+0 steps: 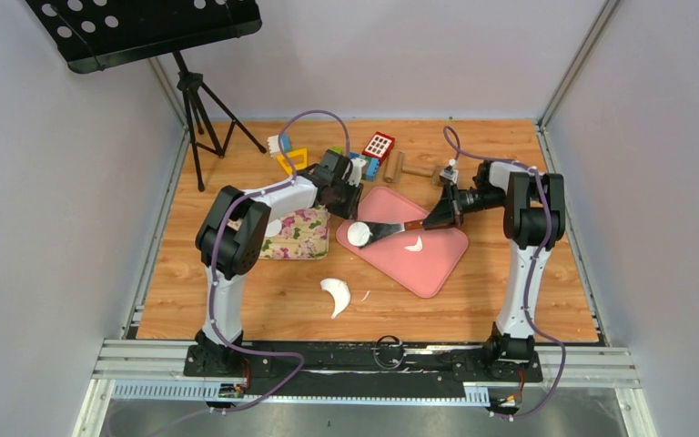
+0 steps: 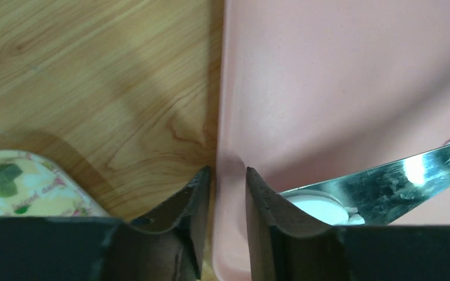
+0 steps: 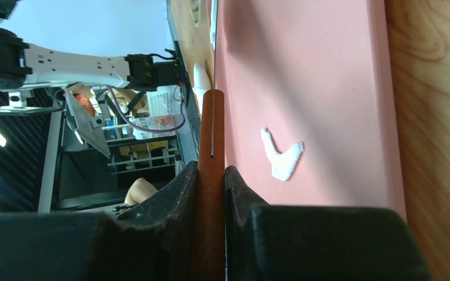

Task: Roll out the dumpling wrappers from the dough
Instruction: Scoop the dumpling wrapper from the work surface.

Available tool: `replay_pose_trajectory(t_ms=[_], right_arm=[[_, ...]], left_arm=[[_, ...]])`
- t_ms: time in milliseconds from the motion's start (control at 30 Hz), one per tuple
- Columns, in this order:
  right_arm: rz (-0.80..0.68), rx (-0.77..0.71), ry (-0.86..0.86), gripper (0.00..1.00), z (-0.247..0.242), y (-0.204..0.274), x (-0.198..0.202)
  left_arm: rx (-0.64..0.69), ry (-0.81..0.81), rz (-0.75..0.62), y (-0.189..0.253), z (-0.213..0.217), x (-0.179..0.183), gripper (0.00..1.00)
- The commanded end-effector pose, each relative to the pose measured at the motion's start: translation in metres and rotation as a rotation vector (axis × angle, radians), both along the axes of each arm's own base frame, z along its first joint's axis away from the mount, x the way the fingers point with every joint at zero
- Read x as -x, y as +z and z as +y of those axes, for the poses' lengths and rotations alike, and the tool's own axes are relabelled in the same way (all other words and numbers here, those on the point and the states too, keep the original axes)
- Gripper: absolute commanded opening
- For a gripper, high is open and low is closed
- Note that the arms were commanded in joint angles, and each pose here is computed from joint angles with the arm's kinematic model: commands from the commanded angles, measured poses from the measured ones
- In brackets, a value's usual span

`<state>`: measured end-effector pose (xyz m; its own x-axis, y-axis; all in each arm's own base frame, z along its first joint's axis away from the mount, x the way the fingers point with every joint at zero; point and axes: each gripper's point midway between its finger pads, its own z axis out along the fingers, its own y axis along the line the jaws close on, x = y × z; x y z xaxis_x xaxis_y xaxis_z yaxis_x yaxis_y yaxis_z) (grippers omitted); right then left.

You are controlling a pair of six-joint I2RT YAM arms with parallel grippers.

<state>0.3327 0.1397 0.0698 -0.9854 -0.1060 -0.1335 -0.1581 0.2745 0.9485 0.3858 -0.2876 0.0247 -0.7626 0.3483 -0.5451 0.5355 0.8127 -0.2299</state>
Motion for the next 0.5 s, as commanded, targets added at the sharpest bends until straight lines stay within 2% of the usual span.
replay_pose_trajectory(t_ms=[0, 33, 100, 133, 467], right_arm=[[-0.063, -0.157, -0.033, 0.0, -0.002, 0.035, -0.006], [-0.064, -0.164, -0.035, 0.0, -0.002, 0.034, -0.006], [-0.071, -0.167, -0.035, 0.0, -0.002, 0.035, -0.004], [-0.076, -0.166, -0.034, 0.0, -0.002, 0.035, -0.004], [-0.091, -0.163, -0.01, 0.0, 0.008, 0.054, -0.003]], left_arm=[[0.01, -0.007, 0.016, 0.002, 0.0, 0.005, 0.48], [0.023, -0.013, 0.001, 0.011, -0.001, 0.002, 0.58], [0.049, -0.026, -0.028, 0.028, -0.005, -0.002, 0.88], [0.058, -0.027, -0.047, 0.037, -0.005, -0.005, 0.98], [0.183, 0.084, -0.205, 0.132, 0.027, -0.053, 1.0]])
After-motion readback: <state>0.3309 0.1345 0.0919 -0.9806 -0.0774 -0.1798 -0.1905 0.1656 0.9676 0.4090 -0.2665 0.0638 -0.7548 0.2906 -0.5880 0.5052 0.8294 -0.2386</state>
